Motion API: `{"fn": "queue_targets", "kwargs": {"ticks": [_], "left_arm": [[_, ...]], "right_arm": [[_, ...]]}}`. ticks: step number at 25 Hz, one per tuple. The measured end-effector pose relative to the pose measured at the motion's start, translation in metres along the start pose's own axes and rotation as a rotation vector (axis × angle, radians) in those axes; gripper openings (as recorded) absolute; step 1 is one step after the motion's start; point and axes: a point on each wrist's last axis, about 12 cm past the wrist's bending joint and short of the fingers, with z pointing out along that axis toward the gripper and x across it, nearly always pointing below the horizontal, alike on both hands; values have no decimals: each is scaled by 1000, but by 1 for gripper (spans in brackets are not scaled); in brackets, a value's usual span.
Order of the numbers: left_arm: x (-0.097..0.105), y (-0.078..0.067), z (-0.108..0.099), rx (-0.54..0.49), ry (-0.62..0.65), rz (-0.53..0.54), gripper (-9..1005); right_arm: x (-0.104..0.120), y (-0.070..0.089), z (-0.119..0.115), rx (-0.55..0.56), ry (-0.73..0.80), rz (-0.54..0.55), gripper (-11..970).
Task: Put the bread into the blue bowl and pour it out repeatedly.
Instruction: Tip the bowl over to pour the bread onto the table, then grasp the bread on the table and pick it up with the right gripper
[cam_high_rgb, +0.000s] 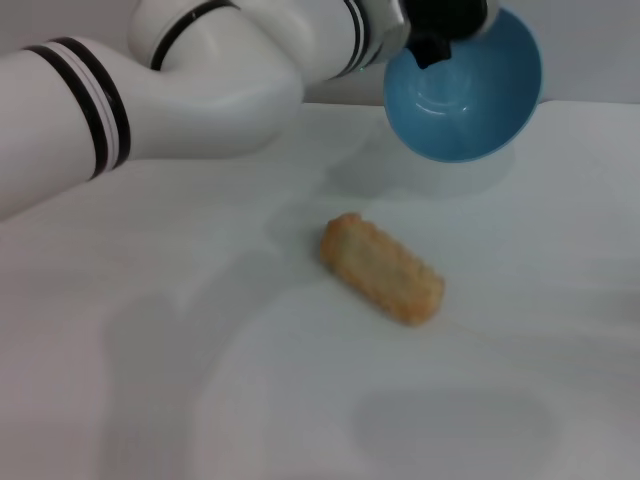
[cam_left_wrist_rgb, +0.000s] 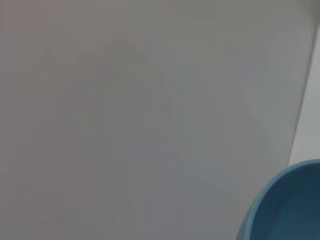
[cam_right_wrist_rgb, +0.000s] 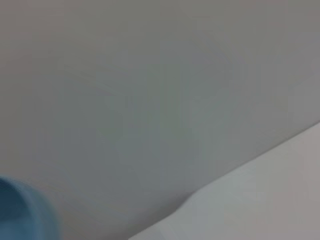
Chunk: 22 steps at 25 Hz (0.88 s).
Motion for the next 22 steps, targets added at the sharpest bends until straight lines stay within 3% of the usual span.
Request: {"fn": "queue_targets", "kwargs": {"ticks": [5,10,13,14,15,22], "left_arm": [[9,7,-8,-18,16,-235,0],[17,10,-19,-31,-15,-445,0],[24,8,-21,-28,-8,-501,0],[29,6,-22,-25,0,-528,0],[32,5,-23,-22,5,-545,-1],[44,-3,-26,-10,27,-608,-1]], "right_arm": [[-9,18,12,-136,87,58,517],[-15,47,48,-246,311,108,518],[-16,67,70,-291,371,88,518],[-14,82,89,-298,422,71,518],[-14,82,89,-298,422,71,518],[7,123,141,-193,680,-42,518]]}}
